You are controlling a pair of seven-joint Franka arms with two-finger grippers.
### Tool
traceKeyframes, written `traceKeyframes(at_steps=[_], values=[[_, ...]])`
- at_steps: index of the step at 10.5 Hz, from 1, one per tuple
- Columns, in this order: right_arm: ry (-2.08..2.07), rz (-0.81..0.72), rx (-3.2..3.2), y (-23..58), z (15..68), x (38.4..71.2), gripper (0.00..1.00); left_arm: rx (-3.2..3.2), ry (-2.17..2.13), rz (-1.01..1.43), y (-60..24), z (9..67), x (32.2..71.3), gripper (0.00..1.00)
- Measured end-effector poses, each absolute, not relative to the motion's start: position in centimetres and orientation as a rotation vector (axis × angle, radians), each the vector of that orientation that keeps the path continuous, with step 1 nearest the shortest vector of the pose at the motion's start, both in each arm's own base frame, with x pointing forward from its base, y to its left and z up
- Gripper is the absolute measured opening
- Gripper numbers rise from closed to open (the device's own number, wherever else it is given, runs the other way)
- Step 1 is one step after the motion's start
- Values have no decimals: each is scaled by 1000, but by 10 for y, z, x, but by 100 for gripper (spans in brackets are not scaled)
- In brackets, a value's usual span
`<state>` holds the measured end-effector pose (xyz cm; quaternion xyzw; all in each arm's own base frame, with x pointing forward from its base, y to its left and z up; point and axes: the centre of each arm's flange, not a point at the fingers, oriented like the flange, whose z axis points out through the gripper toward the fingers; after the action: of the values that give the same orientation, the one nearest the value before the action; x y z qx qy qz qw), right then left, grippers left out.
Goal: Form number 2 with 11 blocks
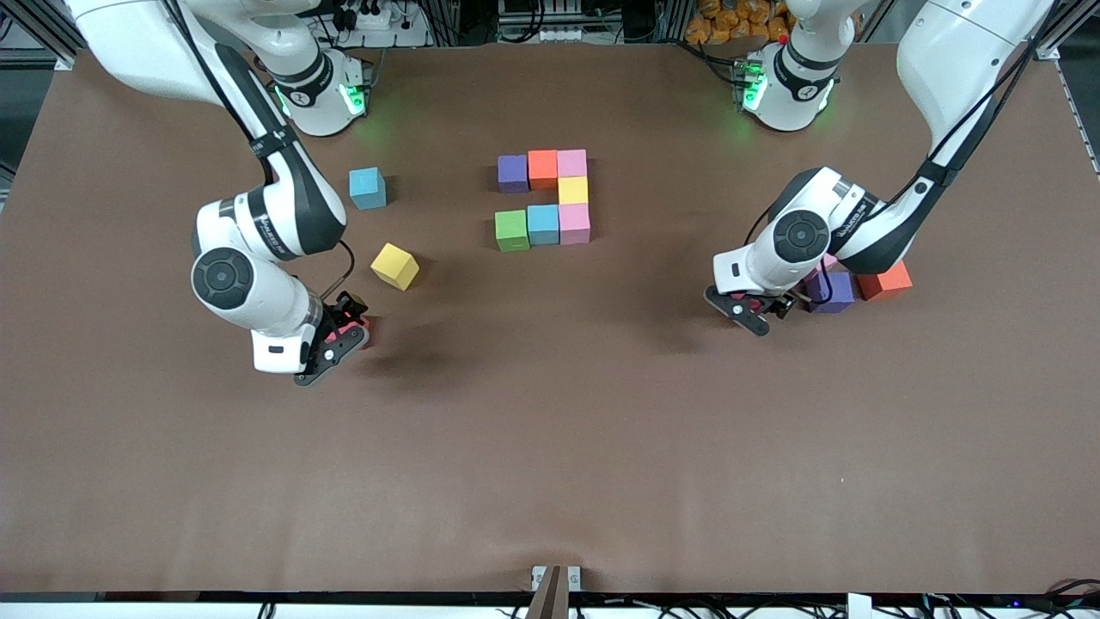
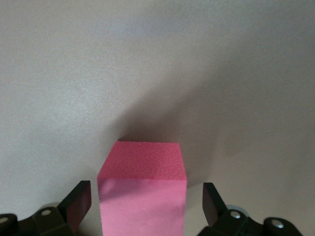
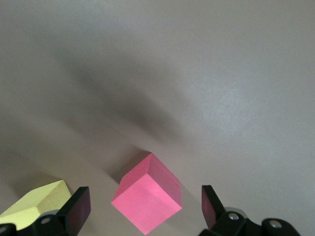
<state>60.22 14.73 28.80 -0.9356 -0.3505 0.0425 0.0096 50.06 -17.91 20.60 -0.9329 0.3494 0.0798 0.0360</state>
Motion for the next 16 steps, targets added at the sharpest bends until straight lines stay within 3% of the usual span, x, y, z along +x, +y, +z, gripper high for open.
traceKeyframes(at_steps=[4, 6, 7, 8, 12, 16], values=[[-1073, 135, -2929, 144, 287, 603, 100, -2867, 1072, 266, -174, 198, 500, 93], [-952, 157, -2968, 141, 278, 603, 100, -2867, 1072, 260, -174, 198, 502, 78], [-872, 172, -2990, 135, 269, 604, 100, -2869, 1070, 252, -175, 200, 504, 67], [-775, 183, -3014, 123, 263, 607, 100, -2872, 1064, 238, -175, 203, 508, 63], [-333, 229, -3090, 70, 246, 614, 100, -2950, 878, 110, -217, 228, 528, 62], [62, 254, -3095, 91, 243, 611, 100, -3133, 622, 89, -289, 248, 542, 62]])
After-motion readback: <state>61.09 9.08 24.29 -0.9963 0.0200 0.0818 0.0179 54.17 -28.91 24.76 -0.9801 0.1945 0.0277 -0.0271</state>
